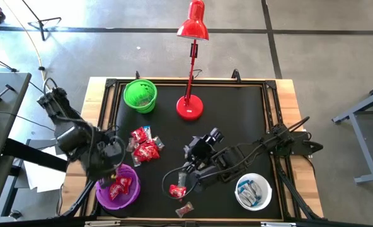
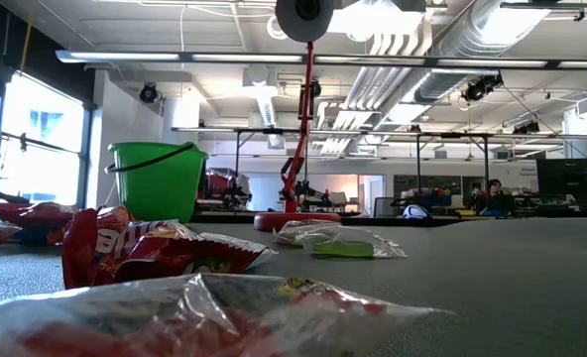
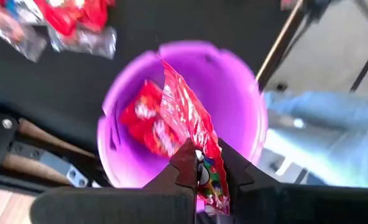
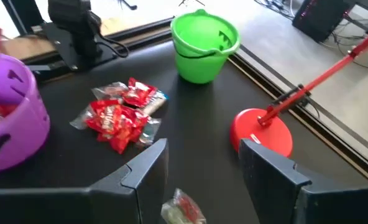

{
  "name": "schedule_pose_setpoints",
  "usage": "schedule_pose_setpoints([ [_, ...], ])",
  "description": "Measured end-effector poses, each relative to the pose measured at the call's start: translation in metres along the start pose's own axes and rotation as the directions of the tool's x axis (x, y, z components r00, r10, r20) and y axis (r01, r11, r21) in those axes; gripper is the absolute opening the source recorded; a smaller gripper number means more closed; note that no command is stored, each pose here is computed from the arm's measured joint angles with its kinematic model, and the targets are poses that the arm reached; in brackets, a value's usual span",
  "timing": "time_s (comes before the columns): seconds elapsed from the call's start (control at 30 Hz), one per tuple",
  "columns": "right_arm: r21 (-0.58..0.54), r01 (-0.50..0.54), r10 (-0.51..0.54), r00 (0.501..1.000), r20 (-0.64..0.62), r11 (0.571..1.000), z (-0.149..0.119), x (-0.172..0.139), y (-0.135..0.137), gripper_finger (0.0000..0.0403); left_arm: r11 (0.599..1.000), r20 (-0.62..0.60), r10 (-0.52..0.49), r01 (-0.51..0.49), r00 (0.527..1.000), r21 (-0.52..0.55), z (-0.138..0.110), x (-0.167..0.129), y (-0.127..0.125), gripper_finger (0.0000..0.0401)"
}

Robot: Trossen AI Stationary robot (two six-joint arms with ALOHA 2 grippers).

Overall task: Sort candy
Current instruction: Put the red candy into the purple bucket

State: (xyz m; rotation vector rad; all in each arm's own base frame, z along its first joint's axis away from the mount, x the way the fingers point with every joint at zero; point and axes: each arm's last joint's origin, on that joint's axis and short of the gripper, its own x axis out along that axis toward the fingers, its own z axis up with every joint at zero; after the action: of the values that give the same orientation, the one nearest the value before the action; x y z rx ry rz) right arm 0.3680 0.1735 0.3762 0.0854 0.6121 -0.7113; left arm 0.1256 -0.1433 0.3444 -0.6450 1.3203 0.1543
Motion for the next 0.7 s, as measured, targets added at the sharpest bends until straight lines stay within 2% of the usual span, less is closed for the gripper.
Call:
schedule_pose_setpoints([
  [0.17, -0.015, 0.015, -0.015, 1.0, -0.008, 1.0, 0.0, 0.002, -0.002, 0.0192, 0.997, -0.023, 0.049, -0.048, 0.999, 0.06, -0.013, 0.013, -0.011, 0.0012],
  [0.33, -0.053, 0.031, -0.032, 0.999, -0.015, 0.998, 0.002, 0.005, -0.006, 0.0192, 0.995, -0.039, 0.1, -0.1, 0.994, 0.009, -0.017, 0.027, -0.02, 0.0026],
  [0.7, -0.101, 0.049, -0.056, 0.996, -0.064, 0.994, 0.005, 0.015, -0.014, 0.0192, 0.997, -0.04, 0.076, -0.076, 0.996, 0.001, -0.016, 0.03, -0.024, 0.0084],
])
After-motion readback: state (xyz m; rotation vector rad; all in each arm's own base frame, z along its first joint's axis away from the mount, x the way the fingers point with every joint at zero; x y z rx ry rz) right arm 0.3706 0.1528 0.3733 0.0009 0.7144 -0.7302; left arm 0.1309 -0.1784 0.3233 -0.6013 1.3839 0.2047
